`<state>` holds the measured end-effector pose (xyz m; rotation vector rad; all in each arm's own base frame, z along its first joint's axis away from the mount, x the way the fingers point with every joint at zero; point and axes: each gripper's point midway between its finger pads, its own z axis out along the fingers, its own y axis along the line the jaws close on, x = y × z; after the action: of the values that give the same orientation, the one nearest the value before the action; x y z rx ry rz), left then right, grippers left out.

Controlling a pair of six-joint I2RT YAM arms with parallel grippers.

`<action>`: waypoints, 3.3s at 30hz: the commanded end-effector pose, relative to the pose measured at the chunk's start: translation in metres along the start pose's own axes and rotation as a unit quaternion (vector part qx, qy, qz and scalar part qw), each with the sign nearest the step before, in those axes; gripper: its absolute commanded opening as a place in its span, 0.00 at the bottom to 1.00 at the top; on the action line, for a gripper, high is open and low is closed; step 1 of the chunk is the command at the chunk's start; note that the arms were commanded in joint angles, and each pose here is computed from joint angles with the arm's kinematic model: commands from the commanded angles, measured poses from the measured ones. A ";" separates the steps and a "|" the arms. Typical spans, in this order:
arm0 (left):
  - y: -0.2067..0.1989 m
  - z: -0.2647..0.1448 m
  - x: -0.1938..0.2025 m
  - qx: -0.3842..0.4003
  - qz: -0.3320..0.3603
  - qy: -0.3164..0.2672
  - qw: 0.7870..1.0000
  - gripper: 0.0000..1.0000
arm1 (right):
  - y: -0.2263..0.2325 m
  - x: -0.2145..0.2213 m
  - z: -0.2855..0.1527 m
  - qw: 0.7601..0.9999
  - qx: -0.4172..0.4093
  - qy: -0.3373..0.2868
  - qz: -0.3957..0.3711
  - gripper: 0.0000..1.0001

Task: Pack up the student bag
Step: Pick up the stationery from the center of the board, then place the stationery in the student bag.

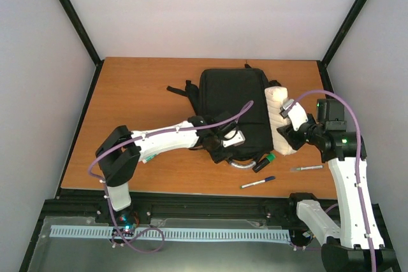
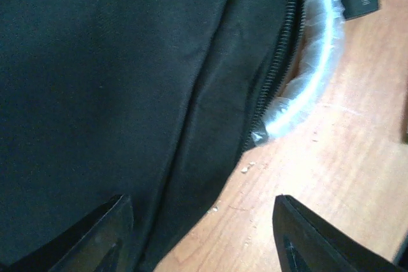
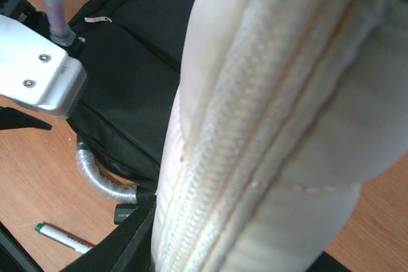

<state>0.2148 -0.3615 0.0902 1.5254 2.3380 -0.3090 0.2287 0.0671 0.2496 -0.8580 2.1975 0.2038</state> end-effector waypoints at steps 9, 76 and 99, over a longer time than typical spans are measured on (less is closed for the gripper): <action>0.041 0.020 -0.020 -0.118 0.013 -0.006 0.993 0.41 | 0.002 0.020 0.001 1.000 0.022 0.012 -0.009 0.35; 0.101 -0.161 -0.131 -0.122 -0.165 -0.299 0.932 0.01 | 0.004 -0.004 0.141 0.826 0.194 0.093 -0.521 0.20; 0.087 -0.149 -0.132 -0.080 -0.148 -0.289 0.942 0.01 | 0.029 -0.043 0.194 0.797 0.268 0.039 -0.540 0.17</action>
<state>0.3197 -0.3721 0.2221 0.8882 2.1885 -0.4152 0.3330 0.1673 0.1124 -1.7263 1.5015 -0.9412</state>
